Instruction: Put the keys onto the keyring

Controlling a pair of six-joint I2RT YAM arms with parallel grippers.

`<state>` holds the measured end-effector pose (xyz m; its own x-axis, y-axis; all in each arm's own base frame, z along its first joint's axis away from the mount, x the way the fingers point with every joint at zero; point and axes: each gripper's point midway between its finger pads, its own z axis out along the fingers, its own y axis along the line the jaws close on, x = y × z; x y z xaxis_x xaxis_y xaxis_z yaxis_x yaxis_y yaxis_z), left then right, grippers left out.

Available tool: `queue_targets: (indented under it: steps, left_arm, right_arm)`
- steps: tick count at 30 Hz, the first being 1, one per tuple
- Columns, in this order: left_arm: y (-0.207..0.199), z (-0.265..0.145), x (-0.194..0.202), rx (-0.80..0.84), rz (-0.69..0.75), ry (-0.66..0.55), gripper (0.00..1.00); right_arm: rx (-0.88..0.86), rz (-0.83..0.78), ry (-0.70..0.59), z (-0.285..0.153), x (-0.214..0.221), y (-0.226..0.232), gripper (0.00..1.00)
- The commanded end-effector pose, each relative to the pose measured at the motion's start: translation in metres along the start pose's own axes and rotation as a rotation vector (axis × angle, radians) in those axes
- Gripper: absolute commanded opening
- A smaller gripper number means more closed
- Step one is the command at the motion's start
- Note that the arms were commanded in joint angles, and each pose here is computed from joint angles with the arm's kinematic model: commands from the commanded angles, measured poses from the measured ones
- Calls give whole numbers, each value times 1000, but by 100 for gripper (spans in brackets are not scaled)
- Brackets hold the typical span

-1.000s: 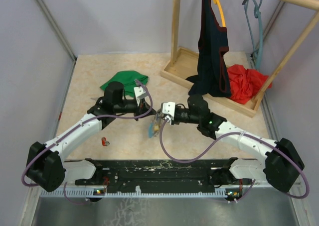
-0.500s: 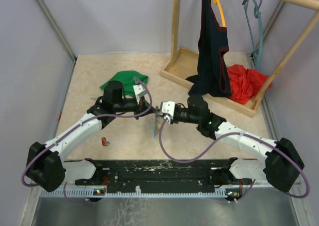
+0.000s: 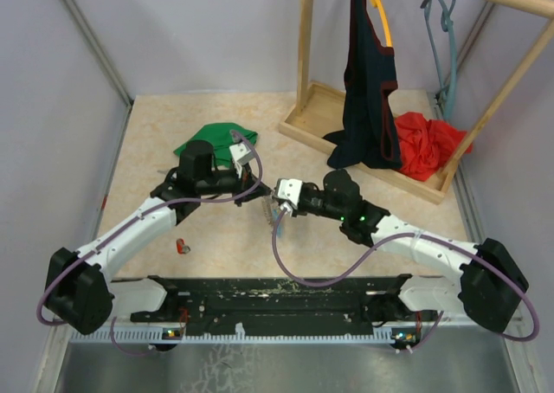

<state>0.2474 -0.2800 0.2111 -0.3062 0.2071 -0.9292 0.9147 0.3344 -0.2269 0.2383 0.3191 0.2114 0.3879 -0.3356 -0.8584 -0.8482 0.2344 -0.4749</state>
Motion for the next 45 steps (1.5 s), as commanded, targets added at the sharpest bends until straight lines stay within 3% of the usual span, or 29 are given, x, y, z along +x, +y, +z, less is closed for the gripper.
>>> queue_targets:
  steps: [1, 16, 22, 28, 36, 45]
  left_arm:
    - [-6, -4, -30, 0, 28, -77, 0]
    - [-9, -3, -31, 7, -21, -90, 0]
    - [-7, -4, -31, -16, -4, -92, 0]
    - [-4, -5, -28, -29, 5, -77, 0]
    - [-6, -7, -32, -32, -7, -94, 0]
    - [-10, -11, -48, -43, -30, -227, 0]
  right_arm:
    - [38, -21, -31, 2, -10, -6, 28]
    - [56, -17, -26, 10, -8, -8, 29]
    - [95, -22, 1, 3, -5, -13, 18]
    - [92, -30, 28, -1, -3, -14, 1]
    - [50, -51, 37, -1, -6, -10, 0]
    - [-70, -43, -9, 6, -14, 9, 0]
